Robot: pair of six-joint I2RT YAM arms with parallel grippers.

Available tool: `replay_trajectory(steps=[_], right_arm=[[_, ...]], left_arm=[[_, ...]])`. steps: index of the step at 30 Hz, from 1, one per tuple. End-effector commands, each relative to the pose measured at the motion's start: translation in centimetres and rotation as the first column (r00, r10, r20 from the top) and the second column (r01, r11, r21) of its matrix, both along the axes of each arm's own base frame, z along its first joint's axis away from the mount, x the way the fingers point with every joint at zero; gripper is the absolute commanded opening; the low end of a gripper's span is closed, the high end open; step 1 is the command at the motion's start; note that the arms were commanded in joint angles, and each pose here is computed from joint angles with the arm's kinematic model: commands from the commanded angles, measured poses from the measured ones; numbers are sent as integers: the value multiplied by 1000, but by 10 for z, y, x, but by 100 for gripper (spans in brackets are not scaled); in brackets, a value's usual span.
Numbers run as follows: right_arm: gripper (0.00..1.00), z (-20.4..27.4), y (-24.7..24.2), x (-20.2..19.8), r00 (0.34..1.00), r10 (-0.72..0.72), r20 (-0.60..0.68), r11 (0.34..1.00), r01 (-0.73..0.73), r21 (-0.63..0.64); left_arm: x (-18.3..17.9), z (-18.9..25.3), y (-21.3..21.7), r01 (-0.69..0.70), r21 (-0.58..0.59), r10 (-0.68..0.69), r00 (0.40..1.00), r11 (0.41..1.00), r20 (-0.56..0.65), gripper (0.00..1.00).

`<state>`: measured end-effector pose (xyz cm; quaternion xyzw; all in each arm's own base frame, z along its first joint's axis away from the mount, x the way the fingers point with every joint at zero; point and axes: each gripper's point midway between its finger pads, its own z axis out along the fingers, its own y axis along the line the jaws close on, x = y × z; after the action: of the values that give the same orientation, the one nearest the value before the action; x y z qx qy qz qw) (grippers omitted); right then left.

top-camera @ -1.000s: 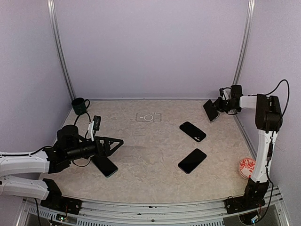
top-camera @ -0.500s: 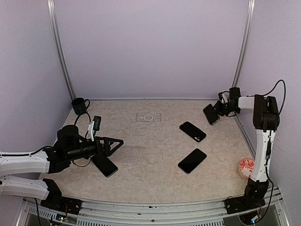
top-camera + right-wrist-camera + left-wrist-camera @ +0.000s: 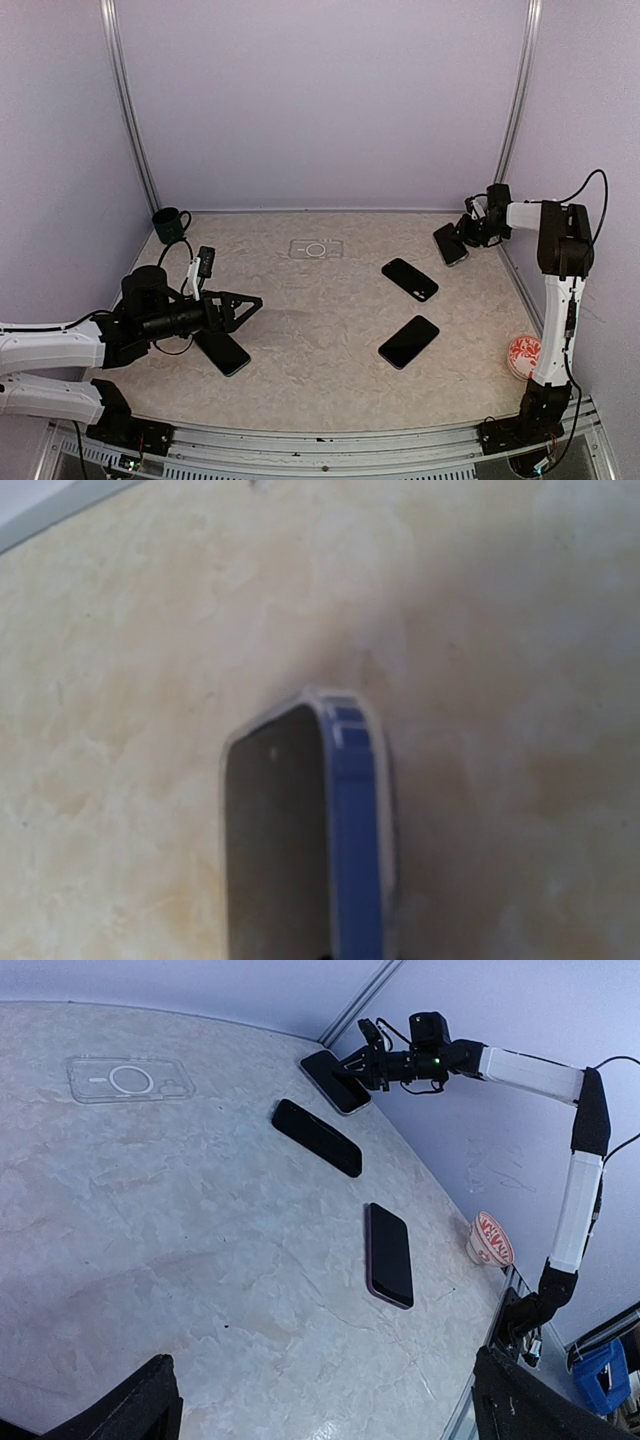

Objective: Put the phone into the phone case
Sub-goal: Place the phone with the phone case at the corner of the board.

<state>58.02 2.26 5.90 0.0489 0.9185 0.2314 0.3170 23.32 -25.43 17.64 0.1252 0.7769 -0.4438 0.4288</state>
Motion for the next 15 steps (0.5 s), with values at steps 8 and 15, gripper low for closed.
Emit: replay_trajectory(steps=[8, 15], right_arm=[[30, -4, -8, -1, 999, -39, -30, 999, 38, -32], [34, 1, -13, 4, 997, -64, -34, 997, 62, -50]], left_arm=[[-3, -2, 6, -15, -12, 15, 1000, 1000, -9, 99], [-3, -2, 7, -16, -15, 16, 1000, 1000, -8, 99]])
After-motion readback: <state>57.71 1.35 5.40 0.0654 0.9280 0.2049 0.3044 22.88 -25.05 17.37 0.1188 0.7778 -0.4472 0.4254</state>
